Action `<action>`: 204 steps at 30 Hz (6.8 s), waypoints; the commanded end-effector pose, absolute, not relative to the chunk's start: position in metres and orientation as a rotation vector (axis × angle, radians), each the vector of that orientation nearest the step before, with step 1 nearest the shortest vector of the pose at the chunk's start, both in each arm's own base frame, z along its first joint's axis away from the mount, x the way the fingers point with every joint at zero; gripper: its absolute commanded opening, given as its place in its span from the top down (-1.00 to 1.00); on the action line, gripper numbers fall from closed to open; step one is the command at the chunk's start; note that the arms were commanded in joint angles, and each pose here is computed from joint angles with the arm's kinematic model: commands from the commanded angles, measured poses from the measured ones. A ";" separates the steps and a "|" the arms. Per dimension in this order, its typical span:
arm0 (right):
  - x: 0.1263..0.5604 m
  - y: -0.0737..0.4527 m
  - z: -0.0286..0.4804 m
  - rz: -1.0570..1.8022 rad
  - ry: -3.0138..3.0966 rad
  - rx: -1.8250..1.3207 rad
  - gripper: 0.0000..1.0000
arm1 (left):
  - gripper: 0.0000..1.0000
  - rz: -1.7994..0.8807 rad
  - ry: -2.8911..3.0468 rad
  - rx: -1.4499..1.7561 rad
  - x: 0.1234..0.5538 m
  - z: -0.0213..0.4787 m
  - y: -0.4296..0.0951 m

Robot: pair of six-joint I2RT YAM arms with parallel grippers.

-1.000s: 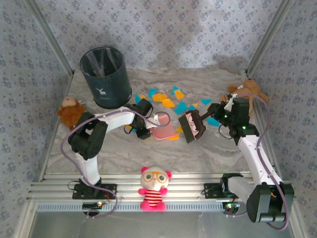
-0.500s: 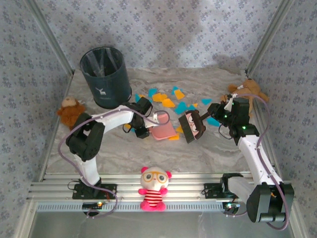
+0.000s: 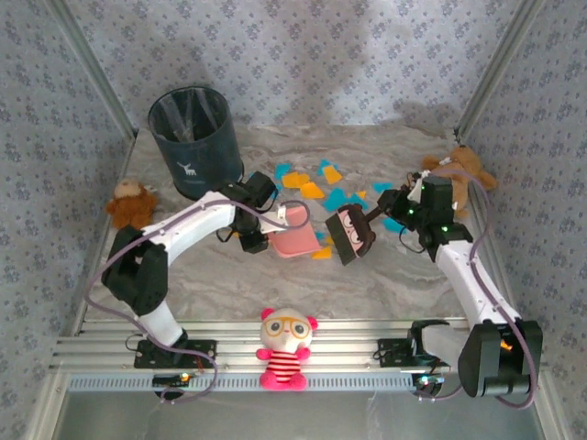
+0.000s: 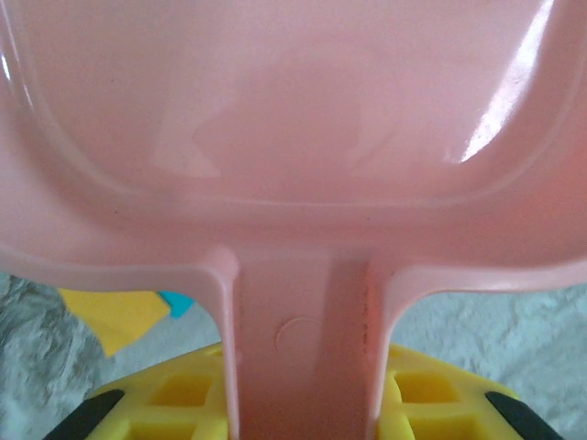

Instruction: Sweep away the paper scraps from the table

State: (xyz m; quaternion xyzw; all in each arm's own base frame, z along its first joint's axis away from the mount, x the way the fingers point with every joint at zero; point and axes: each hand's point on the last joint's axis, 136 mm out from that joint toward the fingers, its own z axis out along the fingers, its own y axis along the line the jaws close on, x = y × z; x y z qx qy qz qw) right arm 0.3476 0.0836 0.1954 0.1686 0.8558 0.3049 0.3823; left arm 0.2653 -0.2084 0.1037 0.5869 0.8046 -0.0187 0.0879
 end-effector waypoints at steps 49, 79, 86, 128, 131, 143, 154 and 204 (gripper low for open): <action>0.329 0.109 0.213 0.606 2.185 0.272 1.00 | 1.00 -0.027 2.281 2.050 0.216 0.130 -0.194; 0.296 0.009 0.243 -0.106 2.110 0.362 1.00 | 1.00 0.077 2.442 2.199 0.240 0.100 -0.219; 0.306 0.021 0.233 -0.077 2.067 0.321 1.00 | 1.00 0.082 2.457 2.221 0.243 0.092 -0.228; 0.311 0.099 0.200 0.104 2.101 0.225 1.00 | 1.00 0.068 2.612 2.175 0.245 0.070 -0.249; 0.312 0.106 0.201 0.127 2.100 0.216 1.00 | 1.00 0.072 2.625 2.170 0.245 0.069 -0.250; 0.321 0.133 0.202 0.227 2.109 0.190 1.00 | 1.00 0.063 2.632 2.167 0.243 0.067 -0.251; 0.334 0.154 0.209 0.311 2.103 0.173 1.00 | 1.00 0.044 2.632 2.169 0.240 0.068 -0.250; 0.312 0.162 0.193 0.201 2.076 0.184 1.00 | 1.00 0.113 2.680 2.048 0.249 0.065 -0.236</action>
